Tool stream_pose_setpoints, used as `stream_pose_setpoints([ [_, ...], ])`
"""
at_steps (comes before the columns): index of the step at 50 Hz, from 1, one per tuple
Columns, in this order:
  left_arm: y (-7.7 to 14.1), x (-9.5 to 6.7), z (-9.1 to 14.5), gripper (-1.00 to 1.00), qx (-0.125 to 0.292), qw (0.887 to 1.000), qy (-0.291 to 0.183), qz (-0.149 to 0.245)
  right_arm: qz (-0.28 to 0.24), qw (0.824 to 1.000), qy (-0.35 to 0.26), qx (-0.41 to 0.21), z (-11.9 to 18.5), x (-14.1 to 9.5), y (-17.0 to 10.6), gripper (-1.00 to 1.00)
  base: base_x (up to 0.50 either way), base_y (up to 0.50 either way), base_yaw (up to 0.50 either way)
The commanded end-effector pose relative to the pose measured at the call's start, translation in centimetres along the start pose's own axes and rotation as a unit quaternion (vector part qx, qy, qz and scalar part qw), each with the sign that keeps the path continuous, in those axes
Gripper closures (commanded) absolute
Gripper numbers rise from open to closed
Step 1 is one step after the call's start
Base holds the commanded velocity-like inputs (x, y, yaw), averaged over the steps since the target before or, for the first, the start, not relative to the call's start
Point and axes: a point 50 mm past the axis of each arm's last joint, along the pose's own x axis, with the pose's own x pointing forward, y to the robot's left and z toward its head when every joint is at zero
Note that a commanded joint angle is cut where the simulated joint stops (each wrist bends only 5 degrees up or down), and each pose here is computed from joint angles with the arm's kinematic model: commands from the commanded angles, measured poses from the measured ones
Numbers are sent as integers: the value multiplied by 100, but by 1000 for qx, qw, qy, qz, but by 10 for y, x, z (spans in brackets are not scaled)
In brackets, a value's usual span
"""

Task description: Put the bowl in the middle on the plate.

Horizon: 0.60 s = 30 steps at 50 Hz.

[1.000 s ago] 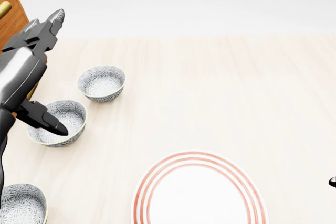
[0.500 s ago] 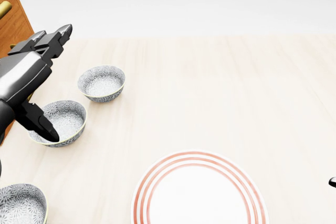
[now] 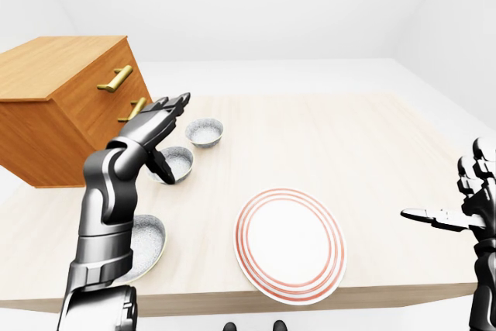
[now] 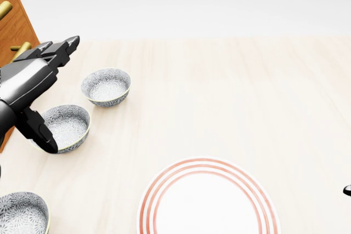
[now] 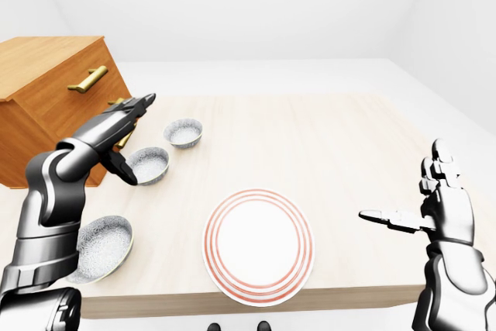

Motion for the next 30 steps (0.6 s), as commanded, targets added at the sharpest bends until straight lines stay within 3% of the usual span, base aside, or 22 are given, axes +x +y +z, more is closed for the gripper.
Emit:
stream_pose_setpoints([
  [1,-2,4,2,-100,21,1000,-7,-16,0,1000,11,2,-5,1,1,-100,0,0,0],
  [9,-6,5,1,-100,32,999,-6,-24,0,1000,26,7,-12,3,2,-100,0,0,0],
  [15,-9,7,0,-100,46,998,-1,-31,1,1000,22,7,-11,3,3,-100,0,0,0],
  [19,-12,9,0,-100,50,998,0,-36,1,1000,-16,-6,8,-2,0,-100,0,0,0],
  [30,-20,6,1,-100,53,997,1,-56,1,1000,-4,-3,2,-1,0,-100,0,0,0],
])
